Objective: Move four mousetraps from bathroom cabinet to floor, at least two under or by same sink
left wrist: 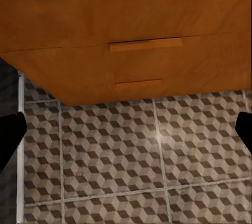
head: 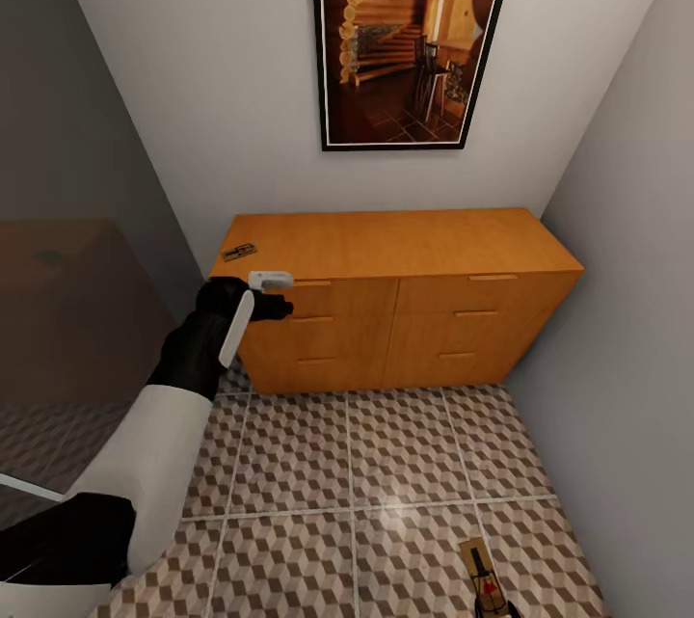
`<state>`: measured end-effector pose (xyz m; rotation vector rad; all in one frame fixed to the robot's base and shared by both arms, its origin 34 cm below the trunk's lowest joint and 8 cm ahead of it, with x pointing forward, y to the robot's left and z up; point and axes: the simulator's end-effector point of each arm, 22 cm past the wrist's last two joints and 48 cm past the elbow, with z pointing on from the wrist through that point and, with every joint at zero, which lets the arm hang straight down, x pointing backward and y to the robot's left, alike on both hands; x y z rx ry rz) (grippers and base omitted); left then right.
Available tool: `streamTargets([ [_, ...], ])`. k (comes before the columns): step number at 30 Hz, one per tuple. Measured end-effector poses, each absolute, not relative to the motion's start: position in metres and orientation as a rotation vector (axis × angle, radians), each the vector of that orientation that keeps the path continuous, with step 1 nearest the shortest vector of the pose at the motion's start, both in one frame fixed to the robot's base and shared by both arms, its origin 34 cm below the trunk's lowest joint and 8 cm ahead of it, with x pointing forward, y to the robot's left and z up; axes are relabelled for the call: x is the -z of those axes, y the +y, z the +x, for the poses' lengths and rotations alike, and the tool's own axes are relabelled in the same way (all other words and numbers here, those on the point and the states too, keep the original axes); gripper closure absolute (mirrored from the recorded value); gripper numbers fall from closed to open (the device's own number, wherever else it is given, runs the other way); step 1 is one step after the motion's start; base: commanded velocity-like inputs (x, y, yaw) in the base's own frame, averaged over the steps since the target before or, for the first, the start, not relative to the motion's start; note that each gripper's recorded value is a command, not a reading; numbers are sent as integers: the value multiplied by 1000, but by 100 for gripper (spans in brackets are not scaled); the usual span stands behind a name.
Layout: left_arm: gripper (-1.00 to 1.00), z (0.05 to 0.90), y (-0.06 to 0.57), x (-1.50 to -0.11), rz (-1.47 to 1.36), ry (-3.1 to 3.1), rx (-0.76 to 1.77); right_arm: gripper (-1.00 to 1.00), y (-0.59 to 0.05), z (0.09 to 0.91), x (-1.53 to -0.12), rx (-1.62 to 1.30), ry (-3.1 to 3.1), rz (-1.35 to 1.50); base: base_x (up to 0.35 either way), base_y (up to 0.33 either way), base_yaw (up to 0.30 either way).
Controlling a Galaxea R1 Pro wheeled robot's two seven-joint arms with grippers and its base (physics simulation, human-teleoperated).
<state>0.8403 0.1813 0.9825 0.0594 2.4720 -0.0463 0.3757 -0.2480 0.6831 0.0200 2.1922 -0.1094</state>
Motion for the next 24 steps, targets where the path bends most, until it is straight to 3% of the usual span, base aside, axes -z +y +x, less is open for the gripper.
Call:
streamTargets([
  [24, -100, 869, 171, -1022, 51, 2437, -13, 100, -248, 374, -681, 109, 2207, 16, 0, 0, 0],
])
